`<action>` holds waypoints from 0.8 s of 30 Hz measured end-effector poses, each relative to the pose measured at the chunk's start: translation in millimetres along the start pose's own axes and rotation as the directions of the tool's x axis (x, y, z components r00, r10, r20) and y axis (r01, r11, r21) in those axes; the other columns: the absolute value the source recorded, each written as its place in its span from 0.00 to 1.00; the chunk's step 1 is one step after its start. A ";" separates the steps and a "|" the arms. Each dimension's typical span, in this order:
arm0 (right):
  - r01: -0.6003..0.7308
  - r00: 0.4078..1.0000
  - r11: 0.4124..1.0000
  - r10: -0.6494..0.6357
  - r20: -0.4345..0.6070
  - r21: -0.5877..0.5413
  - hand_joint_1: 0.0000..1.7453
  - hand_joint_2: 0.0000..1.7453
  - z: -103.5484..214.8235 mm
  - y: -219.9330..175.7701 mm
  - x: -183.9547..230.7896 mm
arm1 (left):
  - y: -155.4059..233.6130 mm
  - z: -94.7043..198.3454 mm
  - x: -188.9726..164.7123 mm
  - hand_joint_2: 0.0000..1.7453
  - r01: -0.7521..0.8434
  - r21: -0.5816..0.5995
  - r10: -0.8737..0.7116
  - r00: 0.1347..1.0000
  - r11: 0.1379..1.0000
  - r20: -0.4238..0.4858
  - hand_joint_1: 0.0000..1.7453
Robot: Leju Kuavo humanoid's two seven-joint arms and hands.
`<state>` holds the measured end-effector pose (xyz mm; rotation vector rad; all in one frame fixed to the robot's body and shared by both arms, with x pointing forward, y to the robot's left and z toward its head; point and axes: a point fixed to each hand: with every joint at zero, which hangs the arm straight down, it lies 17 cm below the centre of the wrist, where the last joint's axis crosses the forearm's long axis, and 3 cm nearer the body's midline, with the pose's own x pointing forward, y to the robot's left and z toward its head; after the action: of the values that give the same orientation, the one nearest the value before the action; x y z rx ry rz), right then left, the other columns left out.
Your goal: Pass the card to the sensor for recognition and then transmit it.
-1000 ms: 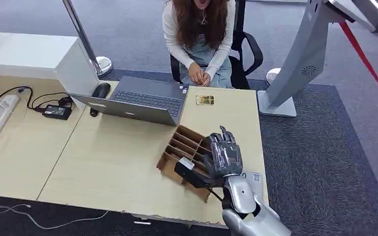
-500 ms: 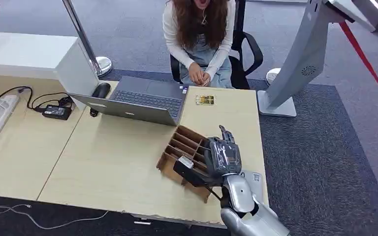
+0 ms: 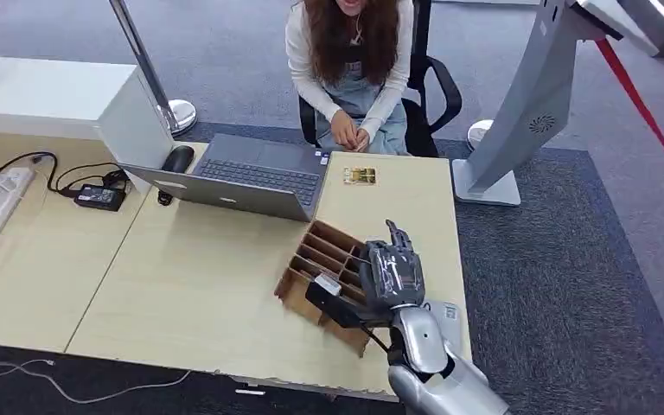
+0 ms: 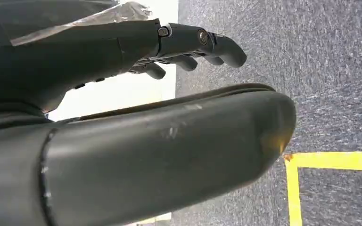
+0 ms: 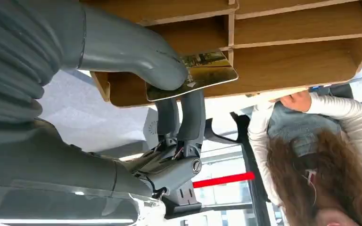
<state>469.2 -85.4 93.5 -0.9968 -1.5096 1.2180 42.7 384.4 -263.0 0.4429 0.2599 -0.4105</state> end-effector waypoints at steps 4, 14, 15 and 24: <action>0.002 1.000 1.000 -0.002 0.000 -0.007 0.91 1.00 -0.3 -0.8 -0.4 | 0.0 0.0 0.9 0.00 0.000 0.000 0.000 1.000 1.000 0.005 0.00; 0.000 1.000 1.000 0.000 0.003 -0.014 0.95 1.00 -0.7 -2.5 0.1 | -1.0 0.3 1.3 0.00 -0.011 -0.010 0.011 1.000 1.000 0.003 0.00; 0.000 1.000 1.000 0.000 0.004 -0.015 0.93 1.00 -0.8 -3.1 0.5 | -1.2 0.4 1.5 0.00 -0.010 -0.011 0.010 1.000 1.000 0.004 0.00; 0.050 0.998 0.990 -0.044 0.051 -0.134 0.92 1.00 -1.7 -55.0 19.0 | -2.9 0.3 -1.1 0.00 -0.032 -0.019 0.032 0.999 0.999 -0.011 0.00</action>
<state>464.0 -76.8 150.8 -1.0206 -1.6617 1.1254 40.5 382.3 -263.4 0.4301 0.2666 -0.3738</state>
